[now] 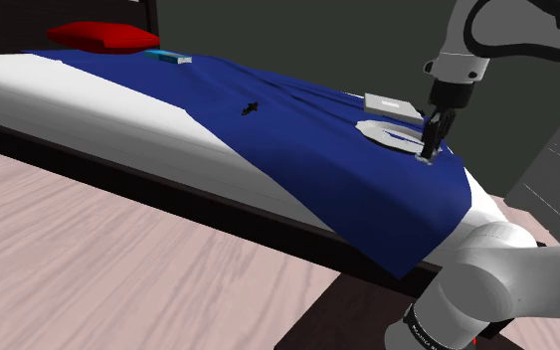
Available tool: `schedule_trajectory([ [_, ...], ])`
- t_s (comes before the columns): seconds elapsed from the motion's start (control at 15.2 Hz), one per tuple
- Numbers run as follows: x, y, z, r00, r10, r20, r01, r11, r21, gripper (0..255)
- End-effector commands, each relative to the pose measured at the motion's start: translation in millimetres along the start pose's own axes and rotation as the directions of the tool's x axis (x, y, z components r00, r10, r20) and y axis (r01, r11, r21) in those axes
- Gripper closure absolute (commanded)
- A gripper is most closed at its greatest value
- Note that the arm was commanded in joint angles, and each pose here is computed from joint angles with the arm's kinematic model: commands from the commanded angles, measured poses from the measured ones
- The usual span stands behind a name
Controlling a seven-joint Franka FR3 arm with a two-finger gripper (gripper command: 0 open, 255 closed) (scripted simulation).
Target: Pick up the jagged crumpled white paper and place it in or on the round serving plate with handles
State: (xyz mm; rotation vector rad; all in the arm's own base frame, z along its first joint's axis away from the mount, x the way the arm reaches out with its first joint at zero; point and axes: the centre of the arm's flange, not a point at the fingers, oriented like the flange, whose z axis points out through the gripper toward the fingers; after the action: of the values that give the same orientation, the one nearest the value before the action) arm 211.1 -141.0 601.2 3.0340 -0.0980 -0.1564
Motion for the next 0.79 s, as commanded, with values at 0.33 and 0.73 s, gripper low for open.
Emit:
schedule_trajectory([
  [0.33, -4, 4, -37, 1.0, 0.0, 0.0, 0.0, 1.0, 0.0, 255],
  [0.73, 32, 59, -35, 1.0, 0.0, 0.0, 0.0, 1.0, 0.0, 255],
])
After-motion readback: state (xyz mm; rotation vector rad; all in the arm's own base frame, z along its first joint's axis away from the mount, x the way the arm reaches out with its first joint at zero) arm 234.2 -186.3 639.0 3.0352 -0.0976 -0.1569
